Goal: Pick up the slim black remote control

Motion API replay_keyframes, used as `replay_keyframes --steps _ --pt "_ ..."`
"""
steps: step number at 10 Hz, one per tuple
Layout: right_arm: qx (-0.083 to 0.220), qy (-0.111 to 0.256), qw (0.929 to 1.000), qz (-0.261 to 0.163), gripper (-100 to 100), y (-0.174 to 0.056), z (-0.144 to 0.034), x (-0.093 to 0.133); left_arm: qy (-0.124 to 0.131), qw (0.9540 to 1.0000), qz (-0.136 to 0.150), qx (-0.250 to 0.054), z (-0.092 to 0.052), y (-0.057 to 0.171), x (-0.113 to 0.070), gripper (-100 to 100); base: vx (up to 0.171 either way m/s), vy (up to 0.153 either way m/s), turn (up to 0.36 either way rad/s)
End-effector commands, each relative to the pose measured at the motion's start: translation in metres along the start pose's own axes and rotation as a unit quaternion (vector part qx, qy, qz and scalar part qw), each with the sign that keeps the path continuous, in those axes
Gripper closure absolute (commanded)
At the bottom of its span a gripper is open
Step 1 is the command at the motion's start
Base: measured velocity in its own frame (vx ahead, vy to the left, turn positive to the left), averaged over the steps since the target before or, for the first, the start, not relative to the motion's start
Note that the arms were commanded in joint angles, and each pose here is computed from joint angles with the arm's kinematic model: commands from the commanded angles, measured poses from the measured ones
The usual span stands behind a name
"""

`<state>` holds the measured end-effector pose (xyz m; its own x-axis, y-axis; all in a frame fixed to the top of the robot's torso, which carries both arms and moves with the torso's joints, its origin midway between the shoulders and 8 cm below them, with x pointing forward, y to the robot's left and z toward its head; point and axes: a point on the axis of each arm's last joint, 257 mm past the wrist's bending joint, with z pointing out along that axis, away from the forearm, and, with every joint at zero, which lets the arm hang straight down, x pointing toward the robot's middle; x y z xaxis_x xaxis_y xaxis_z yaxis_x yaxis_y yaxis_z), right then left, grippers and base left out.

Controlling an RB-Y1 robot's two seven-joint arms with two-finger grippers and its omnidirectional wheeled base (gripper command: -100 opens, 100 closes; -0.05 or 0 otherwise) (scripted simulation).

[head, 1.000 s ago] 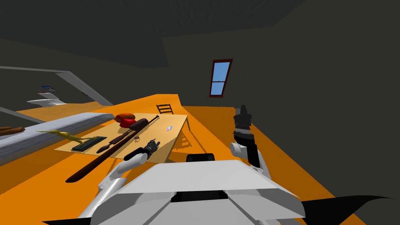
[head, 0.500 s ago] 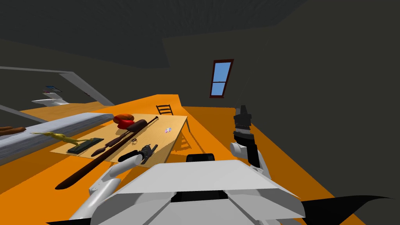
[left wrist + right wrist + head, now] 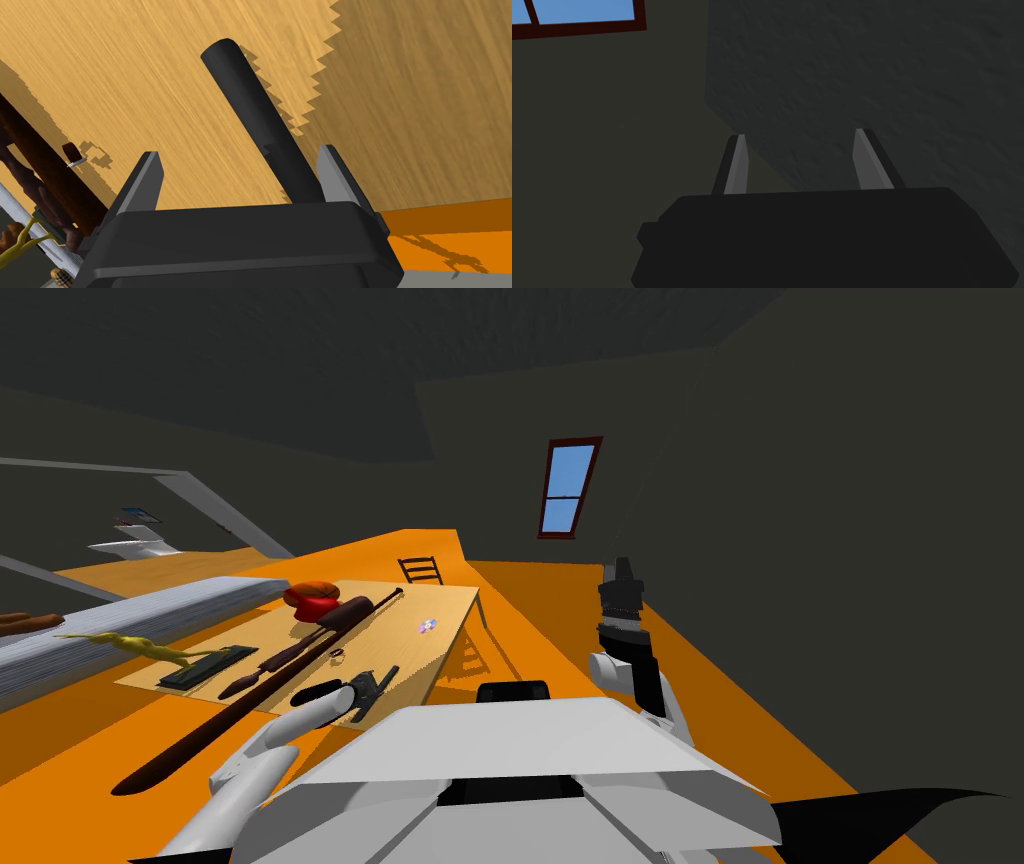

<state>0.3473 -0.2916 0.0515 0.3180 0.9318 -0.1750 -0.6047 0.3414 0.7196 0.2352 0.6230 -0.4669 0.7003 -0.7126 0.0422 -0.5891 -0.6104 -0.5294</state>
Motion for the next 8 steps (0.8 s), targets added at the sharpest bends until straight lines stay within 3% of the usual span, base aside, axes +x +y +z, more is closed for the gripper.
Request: replay_keyframes --steps 1,4,6,8 --pt "0.000 0.000 1.0000 0.000 0 0.000 0.000 0.000 -0.016 0.9996 -0.014 -0.018 0.003 0.009 -0.016 -100 0.084 -0.004 0.014" --pt "0.000 0.000 1.0000 0.000 0 0.000 0.000 0.000 -0.053 0.9952 -0.055 -0.061 0.004 0.023 -0.052 -100 0.105 -0.009 0.015" --pt "0.000 0.000 1.0000 0.000 0 0.000 0.000 0.000 -0.059 0.9942 -0.059 -0.067 0.004 0.029 -0.059 -100 0.058 0.011 0.008" --pt "0.000 0.000 1.0000 0.000 0 0.000 0.000 0.000 -0.079 0.9894 -0.082 -0.090 0.003 0.041 -0.078 -100 0.079 0.016 0.010"
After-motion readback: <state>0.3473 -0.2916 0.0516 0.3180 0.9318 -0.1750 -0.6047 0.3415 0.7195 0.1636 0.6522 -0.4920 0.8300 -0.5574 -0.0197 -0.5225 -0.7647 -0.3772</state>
